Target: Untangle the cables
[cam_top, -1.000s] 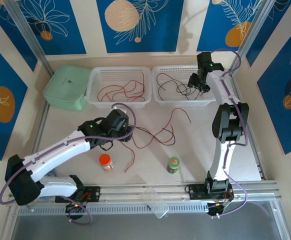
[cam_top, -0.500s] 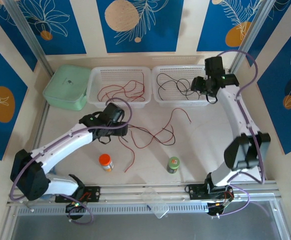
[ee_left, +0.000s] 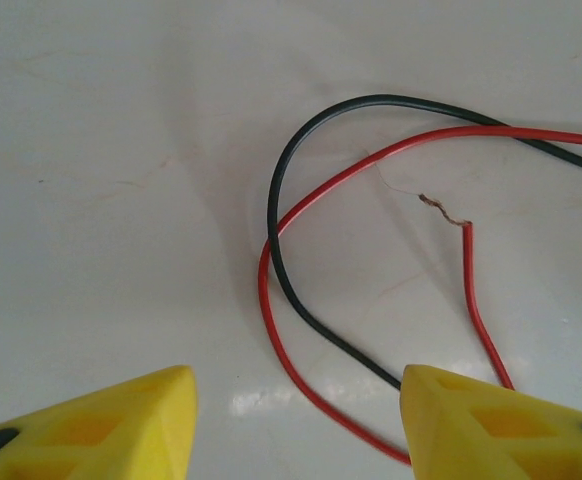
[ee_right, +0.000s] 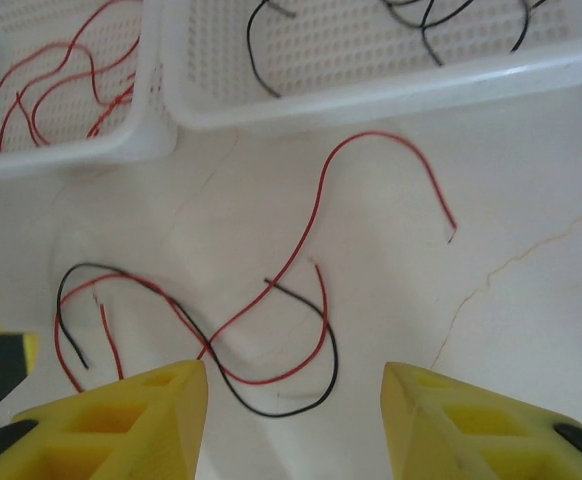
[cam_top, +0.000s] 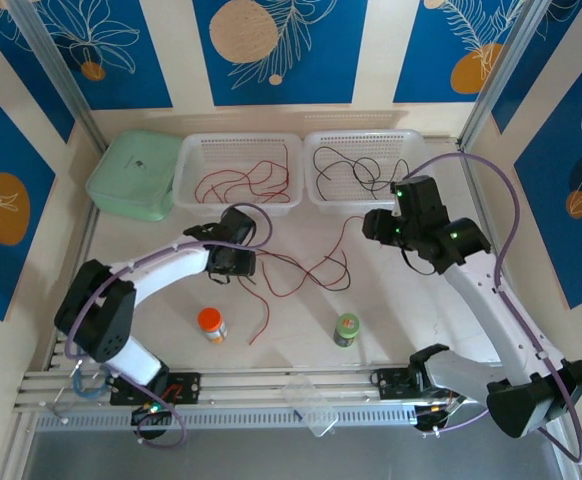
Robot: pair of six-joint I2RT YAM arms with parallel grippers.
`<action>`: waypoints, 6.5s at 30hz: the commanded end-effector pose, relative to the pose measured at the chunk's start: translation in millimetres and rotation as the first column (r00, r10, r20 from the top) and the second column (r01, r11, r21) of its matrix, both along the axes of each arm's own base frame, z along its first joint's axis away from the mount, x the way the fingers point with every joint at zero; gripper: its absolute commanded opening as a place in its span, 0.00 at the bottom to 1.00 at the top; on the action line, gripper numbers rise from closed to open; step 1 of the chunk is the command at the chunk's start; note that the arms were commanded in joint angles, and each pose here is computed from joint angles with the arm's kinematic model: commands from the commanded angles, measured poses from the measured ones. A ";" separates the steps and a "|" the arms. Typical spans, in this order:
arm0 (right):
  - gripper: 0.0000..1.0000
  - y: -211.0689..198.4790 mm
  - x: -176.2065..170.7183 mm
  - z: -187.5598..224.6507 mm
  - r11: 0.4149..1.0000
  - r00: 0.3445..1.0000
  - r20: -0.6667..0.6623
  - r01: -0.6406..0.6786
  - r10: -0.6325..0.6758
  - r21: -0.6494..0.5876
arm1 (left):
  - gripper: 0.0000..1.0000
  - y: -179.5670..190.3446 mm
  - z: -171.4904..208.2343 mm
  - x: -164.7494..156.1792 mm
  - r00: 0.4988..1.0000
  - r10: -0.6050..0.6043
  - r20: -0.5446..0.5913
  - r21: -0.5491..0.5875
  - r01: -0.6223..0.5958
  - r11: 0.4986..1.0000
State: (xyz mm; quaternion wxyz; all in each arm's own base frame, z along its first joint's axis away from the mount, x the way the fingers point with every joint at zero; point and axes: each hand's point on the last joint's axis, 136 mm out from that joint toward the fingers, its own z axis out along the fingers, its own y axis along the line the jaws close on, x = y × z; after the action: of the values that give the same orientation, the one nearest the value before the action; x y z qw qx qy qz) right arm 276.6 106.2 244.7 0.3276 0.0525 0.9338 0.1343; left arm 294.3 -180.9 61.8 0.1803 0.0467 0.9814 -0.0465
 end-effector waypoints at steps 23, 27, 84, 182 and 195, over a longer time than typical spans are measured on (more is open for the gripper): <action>0.46 26.3 -10.4 -23.7 1.000 0.997 -0.071 -0.026 0.026 -0.008 | 0.38 -11.7 -28.3 61.5 0.994 -0.089 0.059 0.075 0.084 0.994; 0.45 25.1 -11.1 -21.7 1.000 0.998 -0.067 -0.023 0.023 -0.011 | 0.35 -10.1 -31.4 65.0 0.993 -0.095 0.067 0.096 0.089 0.991; 0.45 -7.5 -30.5 -12.5 0.995 0.997 -0.012 0.074 -0.073 0.063 | 0.00 -156.2 450.4 16.3 0.421 -0.197 0.886 -0.148 0.657 0.739; 0.56 121.4 -58.8 -156.8 0.973 0.892 -0.447 0.160 -0.070 0.167 | 0.78 -93.5 308.4 55.0 0.539 -0.206 0.817 0.049 0.292 0.955; 0.58 173.1 -44.4 -206.2 0.921 0.796 -0.570 0.355 -0.207 0.162 | 0.78 -23.3 267.7 -18.4 0.664 -0.146 0.733 -0.057 0.274 0.960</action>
State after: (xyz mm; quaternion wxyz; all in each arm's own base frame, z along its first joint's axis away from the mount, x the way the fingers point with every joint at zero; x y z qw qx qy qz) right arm 221.5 261.7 30.7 0.0550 0.2402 0.9557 0.1609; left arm 285.8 -209.7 350.0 0.5790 0.1626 0.7892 -0.1242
